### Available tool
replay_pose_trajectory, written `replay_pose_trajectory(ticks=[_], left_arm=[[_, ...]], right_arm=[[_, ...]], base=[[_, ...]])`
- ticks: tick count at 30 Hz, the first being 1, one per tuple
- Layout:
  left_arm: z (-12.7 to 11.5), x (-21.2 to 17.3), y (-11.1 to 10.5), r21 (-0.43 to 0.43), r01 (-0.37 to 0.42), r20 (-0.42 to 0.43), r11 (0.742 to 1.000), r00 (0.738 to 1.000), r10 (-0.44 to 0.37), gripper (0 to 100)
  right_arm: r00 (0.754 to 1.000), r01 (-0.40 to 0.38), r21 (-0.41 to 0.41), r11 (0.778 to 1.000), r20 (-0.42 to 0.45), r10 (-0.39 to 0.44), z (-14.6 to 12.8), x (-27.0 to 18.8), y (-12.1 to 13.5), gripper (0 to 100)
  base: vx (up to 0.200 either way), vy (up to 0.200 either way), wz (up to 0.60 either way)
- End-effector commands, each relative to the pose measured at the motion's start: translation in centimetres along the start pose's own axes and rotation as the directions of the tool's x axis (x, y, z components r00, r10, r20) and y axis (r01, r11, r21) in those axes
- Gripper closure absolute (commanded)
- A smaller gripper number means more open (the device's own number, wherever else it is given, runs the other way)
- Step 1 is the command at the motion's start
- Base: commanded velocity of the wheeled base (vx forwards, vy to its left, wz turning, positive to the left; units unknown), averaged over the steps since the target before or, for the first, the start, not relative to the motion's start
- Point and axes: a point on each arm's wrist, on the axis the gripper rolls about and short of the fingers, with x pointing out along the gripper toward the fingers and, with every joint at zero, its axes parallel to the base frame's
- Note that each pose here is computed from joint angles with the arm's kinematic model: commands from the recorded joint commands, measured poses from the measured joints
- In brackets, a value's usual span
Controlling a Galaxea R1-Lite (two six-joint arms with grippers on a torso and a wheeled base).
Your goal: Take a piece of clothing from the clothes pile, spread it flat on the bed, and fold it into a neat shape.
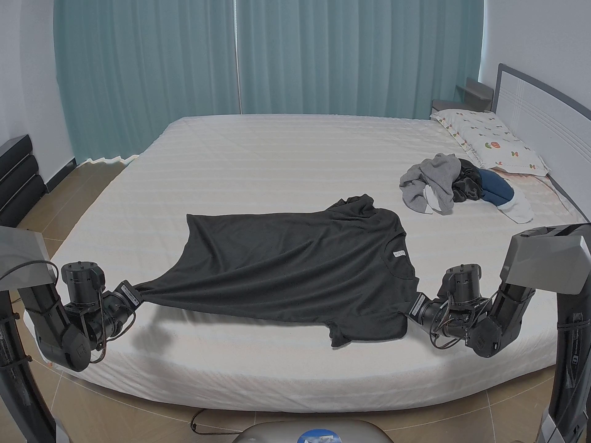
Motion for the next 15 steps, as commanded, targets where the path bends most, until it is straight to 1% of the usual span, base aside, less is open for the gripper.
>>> replay_pose_trajectory(ticks=[1, 5, 8, 15], left_arm=[[-0.3, 0.5, 0.2, -0.004, -0.010, -0.012, 1.000, 1.000, 0.010, 100], [-0.5, 1.3, 0.4, -0.017, -0.014, -0.014, 1.000, 1.000, 0.014, 100], [-0.6, 1.9, 0.4, -0.060, -0.017, -0.016, 0.998, 1.000, 0.016, 100], [-1.1, 3.0, 1.0, -0.071, -0.032, -0.032, 0.997, 0.999, 0.030, 100]], right_arm=[[0.998, -0.032, 0.002, 0.999, 0.053, 0.032, 2.5, -0.4, 1.6, 100], [0.996, -0.041, 0.006, 0.999, 0.075, 0.041, 4.0, -0.1, 2.3, 100], [0.996, -0.044, 0.006, 0.999, 0.079, 0.043, 5.1, 0.7, 3.3, 100], [0.995, -0.050, 0.009, 0.999, 0.089, 0.049, 6.6, 3.7, 4.3, 100]], base=[[0.000, 0.000, 0.00], [0.000, 0.000, 0.00], [0.000, 0.000, 0.00], [0.000, 0.000, 0.00]])
